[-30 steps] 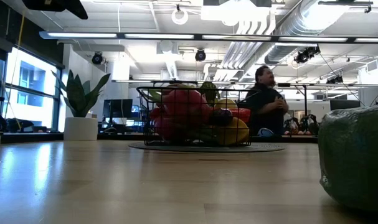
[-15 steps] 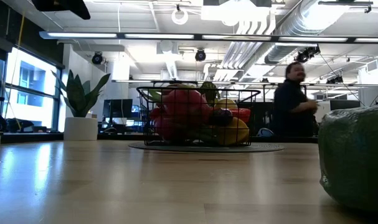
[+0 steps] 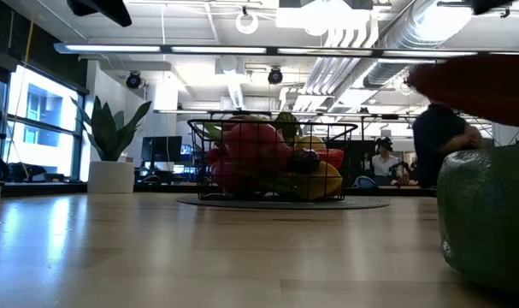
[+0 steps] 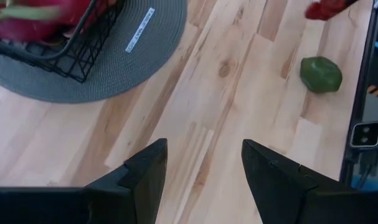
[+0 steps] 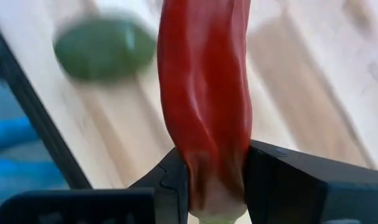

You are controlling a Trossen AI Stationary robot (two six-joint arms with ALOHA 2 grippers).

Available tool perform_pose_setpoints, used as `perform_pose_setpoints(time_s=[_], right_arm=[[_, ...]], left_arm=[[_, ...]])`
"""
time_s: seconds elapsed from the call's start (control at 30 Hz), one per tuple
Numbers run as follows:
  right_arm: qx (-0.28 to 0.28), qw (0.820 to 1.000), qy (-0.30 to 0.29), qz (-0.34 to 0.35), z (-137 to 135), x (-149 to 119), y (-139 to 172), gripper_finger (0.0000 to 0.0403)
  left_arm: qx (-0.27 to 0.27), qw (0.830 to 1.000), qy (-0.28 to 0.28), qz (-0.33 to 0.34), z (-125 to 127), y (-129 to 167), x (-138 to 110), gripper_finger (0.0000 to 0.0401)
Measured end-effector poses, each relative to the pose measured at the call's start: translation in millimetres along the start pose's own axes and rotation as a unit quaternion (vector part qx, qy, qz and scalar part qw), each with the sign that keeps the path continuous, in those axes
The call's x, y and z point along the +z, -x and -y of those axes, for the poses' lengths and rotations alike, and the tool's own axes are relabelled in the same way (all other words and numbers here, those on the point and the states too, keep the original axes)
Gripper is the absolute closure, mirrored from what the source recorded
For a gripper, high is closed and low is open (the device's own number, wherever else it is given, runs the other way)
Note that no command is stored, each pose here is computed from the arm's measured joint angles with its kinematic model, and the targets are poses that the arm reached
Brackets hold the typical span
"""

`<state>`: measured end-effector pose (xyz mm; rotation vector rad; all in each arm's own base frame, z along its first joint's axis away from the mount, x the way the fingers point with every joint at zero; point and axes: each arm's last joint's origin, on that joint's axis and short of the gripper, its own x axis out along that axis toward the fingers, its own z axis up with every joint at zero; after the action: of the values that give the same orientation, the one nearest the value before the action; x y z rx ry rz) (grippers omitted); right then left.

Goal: Build produce basket
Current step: Put the red bell pepper into the wire basket

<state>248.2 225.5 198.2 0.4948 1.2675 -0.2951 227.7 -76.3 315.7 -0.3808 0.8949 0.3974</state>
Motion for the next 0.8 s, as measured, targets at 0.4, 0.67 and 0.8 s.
perform_pose_setpoints(time_s=[0.4,0.67,0.8], right_arm=[[-0.035,0.995,-0.081,0.053,23.9,81.4,13.2,0.0323],[-0.069,0.993,-0.080,0.061,59.3,137.4,24.1,0.0323],[-0.078,0.992,-0.074,0.072,81.9,168.7,33.7,0.0323]], left_arm=[[0.021,0.999,-0.036,0.022,-1.2,0.0,1.4,0.0205],[0.037,0.998,-0.029,0.032,-4.7,-1.3,4.7,0.0205],[0.053,0.997,-0.026,0.038,-11.2,-4.1,10.7,0.0205]])
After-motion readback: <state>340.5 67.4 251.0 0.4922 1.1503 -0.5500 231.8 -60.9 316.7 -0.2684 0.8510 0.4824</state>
